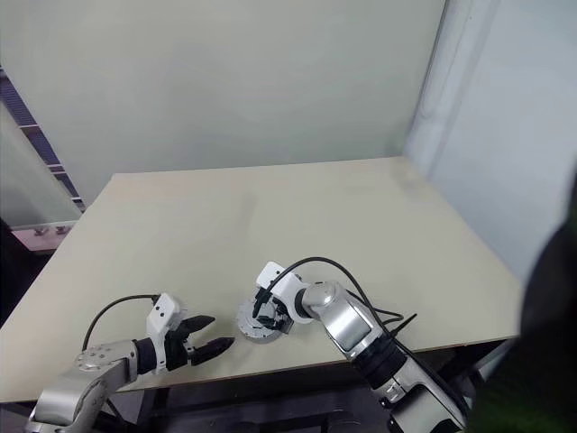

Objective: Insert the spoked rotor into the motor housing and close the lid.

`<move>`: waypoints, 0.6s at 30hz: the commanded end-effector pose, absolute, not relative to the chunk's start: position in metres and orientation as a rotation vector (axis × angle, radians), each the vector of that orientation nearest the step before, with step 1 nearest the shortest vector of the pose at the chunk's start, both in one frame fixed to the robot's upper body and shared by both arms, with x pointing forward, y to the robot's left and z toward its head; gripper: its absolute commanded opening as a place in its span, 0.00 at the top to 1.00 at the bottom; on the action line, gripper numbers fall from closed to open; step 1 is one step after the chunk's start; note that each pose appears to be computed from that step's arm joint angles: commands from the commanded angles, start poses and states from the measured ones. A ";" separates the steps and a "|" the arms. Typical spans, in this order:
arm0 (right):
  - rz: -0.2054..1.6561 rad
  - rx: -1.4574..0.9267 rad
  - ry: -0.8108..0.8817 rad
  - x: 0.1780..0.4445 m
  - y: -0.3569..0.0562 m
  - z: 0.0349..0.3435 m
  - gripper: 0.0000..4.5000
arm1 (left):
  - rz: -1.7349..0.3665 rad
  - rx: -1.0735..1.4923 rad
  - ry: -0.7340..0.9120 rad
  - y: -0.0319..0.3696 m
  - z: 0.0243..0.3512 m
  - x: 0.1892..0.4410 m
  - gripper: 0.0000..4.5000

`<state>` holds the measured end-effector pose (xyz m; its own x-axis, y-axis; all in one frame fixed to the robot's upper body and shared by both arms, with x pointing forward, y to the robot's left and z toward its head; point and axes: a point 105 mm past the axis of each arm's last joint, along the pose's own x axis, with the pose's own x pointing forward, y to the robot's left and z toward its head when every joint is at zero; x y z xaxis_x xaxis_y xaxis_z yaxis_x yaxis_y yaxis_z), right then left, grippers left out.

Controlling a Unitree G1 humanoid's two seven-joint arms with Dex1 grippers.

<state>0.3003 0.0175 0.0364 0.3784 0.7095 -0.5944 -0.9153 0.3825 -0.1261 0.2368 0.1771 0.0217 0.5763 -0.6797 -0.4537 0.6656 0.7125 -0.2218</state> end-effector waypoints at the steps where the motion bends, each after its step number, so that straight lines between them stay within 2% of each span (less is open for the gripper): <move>1: 1.132 -0.419 0.446 0.301 0.020 0.045 0.01 | -0.820 0.008 0.494 0.173 0.032 0.239 0.00; 6: 1.247 -0.302 0.389 0.305 0.016 0.062 0.01 | -0.837 0.011 0.492 0.171 0.030 0.240 0.00; 15: 1.345 -0.314 0.383 0.312 0.008 0.061 0.01 | -0.843 0.030 0.482 0.174 0.033 0.245 0.00; 18: 1.366 -0.318 0.382 0.312 0.009 0.059 0.00 | -0.840 0.033 0.463 0.176 0.036 0.247 0.14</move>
<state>0.3069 0.0040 0.0433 0.1580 0.8622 -0.4813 -0.9782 0.2032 0.0430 0.2419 0.1741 0.0260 0.5612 -0.7060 -0.4319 0.7081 0.6798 -0.1911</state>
